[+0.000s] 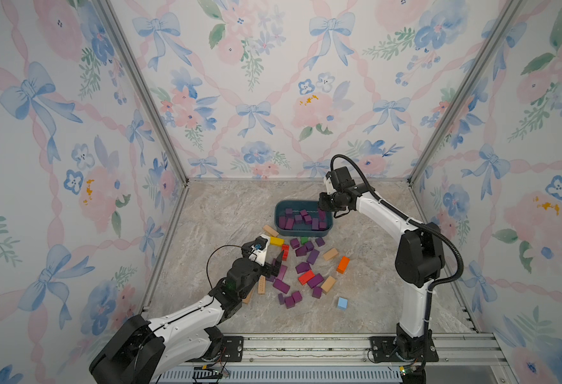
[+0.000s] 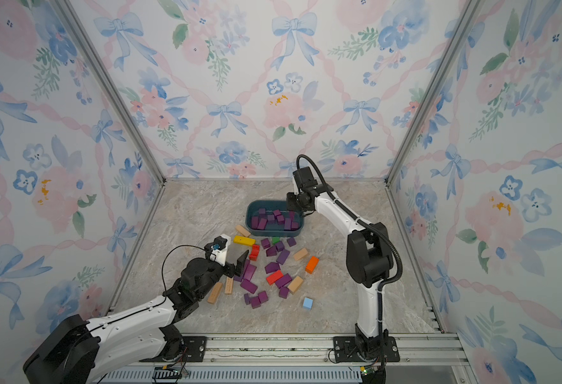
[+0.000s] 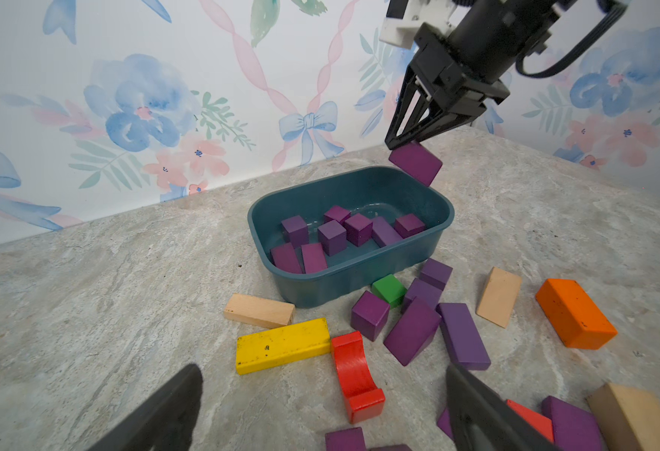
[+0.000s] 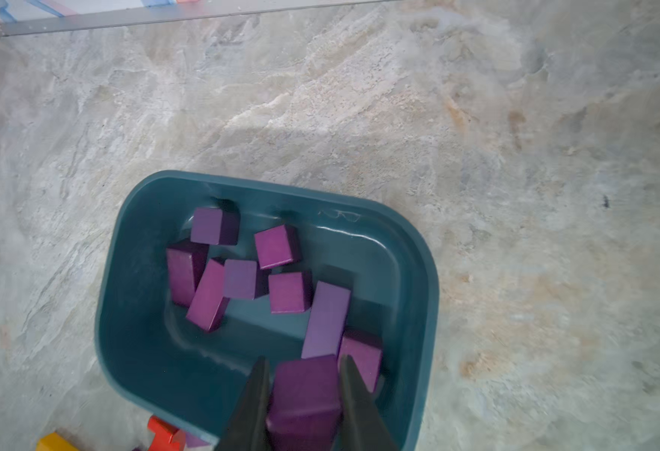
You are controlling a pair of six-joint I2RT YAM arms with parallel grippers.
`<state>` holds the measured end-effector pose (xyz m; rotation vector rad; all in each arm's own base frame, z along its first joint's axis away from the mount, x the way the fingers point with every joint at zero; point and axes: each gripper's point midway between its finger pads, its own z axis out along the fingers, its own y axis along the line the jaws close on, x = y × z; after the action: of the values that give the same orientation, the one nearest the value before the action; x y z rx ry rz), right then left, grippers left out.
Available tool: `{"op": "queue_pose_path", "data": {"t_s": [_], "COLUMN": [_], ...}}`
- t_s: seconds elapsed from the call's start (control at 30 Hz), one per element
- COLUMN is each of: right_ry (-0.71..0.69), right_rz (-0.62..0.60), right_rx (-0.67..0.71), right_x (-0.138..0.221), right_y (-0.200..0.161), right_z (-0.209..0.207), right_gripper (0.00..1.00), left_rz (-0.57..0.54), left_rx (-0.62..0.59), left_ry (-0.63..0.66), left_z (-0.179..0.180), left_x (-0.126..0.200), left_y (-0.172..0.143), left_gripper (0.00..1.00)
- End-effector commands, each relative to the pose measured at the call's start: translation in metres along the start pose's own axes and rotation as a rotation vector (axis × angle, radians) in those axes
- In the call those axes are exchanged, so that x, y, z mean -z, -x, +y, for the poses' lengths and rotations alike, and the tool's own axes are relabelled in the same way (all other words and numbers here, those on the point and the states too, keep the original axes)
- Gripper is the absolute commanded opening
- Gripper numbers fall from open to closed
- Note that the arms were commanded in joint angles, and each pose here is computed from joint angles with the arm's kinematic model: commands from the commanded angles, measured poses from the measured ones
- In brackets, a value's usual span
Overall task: Pick purple bricks into the storage bin
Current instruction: Place the building block in the storage box, then pick up the building block from the center of the board.
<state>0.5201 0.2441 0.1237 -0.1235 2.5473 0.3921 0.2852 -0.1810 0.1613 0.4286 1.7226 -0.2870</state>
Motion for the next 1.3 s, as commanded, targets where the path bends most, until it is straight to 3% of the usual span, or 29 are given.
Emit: {"op": "queue_pose_path", "data": {"t_s": [0.0,0.13,0.2,0.47,0.73,1.0,1.27], "right_ry": [0.0,0.003,0.005,-0.012,0.014,0.048,0.064], "right_rz": [0.009,-0.003,-0.018,-0.071,-0.049,-0.06,-0.035], "right_rx": [-0.027,-0.018,-0.006,0.033,0.048,0.073,0.058], "right_x": [-0.006,-0.002,0.005,0.052,0.102,0.139,0.143], "right_y": [0.006,0.009,0.01,0.001,-0.052,-0.099,-0.127], "right_z": [-0.005,-0.007,-0.007,-0.008,-0.007,-0.012,-0.024], "right_gripper": [0.33,0.55,0.59,0.65,0.66,0.76,0.83], "left_rz": [-0.003,-0.001,-0.001,0.037,0.109,0.273,0.426], "left_rx": [-0.011,-0.008,-0.006,0.001,0.079,0.135,0.155], "left_ry": [0.009,0.009,0.013,0.044,-0.007,-0.059,-0.081], "left_z": [0.001,0.0,0.001,0.005,-0.008,-0.027,-0.043], "left_x": [0.0,0.0,0.0,-0.007,-0.019,-0.044,-0.064], "left_y": [-0.003,-0.003,-0.003,-0.009,-0.008,-0.032,-0.061], "left_gripper": [0.98,0.98,0.98,0.98,0.98,0.98,0.98]}}
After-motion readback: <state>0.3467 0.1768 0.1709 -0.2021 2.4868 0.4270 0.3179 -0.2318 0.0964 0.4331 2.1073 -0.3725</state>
